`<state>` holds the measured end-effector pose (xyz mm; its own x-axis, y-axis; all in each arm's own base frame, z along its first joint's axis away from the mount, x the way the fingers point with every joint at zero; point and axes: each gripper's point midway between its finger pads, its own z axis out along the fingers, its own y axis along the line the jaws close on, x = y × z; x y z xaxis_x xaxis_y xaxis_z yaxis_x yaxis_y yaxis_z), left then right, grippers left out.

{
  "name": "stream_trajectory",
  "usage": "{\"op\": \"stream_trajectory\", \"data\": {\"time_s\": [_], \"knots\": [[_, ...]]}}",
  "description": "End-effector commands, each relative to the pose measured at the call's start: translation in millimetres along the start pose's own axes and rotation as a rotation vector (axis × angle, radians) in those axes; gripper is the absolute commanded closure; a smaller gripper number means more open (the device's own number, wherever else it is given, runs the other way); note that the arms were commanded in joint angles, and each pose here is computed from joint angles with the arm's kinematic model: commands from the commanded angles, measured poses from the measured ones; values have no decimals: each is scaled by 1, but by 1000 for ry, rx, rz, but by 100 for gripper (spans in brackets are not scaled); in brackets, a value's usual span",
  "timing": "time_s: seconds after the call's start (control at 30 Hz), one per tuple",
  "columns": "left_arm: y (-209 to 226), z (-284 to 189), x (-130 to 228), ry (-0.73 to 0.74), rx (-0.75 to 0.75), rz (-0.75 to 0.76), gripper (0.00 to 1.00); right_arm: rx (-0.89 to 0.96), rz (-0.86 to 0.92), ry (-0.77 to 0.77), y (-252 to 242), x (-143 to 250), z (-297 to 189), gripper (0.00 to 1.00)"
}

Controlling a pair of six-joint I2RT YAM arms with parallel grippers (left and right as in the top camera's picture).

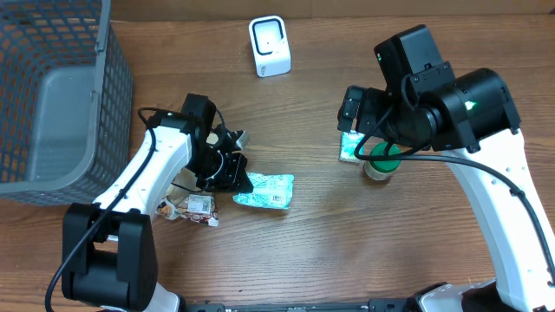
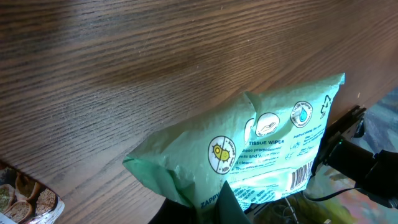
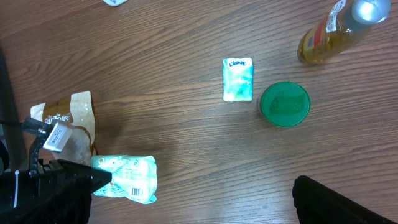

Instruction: Scan the item barcode

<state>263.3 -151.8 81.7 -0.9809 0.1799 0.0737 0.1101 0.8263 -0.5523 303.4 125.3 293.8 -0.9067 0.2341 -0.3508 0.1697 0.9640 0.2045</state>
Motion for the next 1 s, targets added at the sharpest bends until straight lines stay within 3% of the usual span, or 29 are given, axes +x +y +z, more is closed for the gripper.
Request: {"op": "stream_trajectory", "data": {"time_s": [0.0, 0.97], "knots": [[-8, -6, -5, -29, 6, 20, 96, 2, 6, -20, -2, -3, -3, 0], [-7, -7, -8, -44, 5, 4, 96, 2, 6, -20, -2, -3, -3, 0]]}}
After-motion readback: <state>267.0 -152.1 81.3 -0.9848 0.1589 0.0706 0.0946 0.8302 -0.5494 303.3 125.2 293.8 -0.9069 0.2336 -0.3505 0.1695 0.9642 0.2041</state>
